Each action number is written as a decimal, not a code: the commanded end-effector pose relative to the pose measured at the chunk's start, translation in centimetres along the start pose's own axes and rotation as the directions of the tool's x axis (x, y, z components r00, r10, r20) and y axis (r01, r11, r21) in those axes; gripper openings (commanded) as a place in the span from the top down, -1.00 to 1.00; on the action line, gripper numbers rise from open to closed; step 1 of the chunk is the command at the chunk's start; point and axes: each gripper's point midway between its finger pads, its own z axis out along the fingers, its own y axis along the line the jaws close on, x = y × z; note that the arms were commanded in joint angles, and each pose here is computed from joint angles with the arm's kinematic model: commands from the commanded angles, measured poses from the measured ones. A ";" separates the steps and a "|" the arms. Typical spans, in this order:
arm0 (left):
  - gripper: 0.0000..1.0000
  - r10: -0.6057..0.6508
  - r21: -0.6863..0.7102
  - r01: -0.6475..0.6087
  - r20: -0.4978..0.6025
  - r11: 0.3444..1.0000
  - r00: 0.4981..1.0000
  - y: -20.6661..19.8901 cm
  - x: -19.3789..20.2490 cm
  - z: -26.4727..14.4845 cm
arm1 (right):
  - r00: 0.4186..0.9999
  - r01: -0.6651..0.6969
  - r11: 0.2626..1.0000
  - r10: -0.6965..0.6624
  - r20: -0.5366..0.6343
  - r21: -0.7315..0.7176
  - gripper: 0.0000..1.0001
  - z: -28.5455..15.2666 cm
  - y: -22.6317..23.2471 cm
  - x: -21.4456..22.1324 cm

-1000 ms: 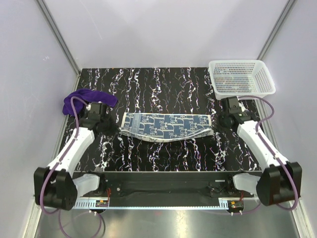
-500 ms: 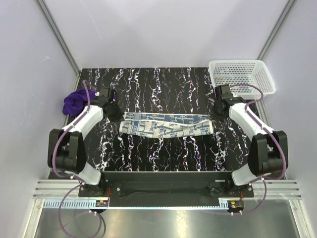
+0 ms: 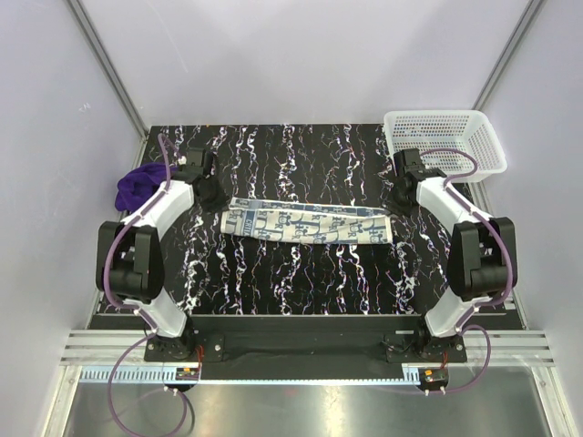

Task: Roll the towels
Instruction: Roll the towel

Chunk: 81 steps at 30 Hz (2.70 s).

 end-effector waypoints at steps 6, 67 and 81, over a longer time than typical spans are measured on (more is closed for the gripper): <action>1.00 0.031 -0.009 -0.030 0.038 0.999 0.999 -1.0 -2.8 1.0 | 0.998 0.007 1.000 -0.006 0.059 -0.018 1.00 0.4 1.1 -3.0; -0.50 0.168 0.190 -0.201 0.179 0.961 0.970 -4.3 -5.9 4.6 | 0.997 0.061 0.978 -0.050 0.062 -0.201 -0.22 1.8 1.8 -0.9; -0.37 0.167 0.225 -0.201 0.161 0.953 0.973 -4.7 -5.3 4.9 | 0.997 0.071 0.989 -0.066 0.043 -0.133 -0.14 4.1 0.5 -0.2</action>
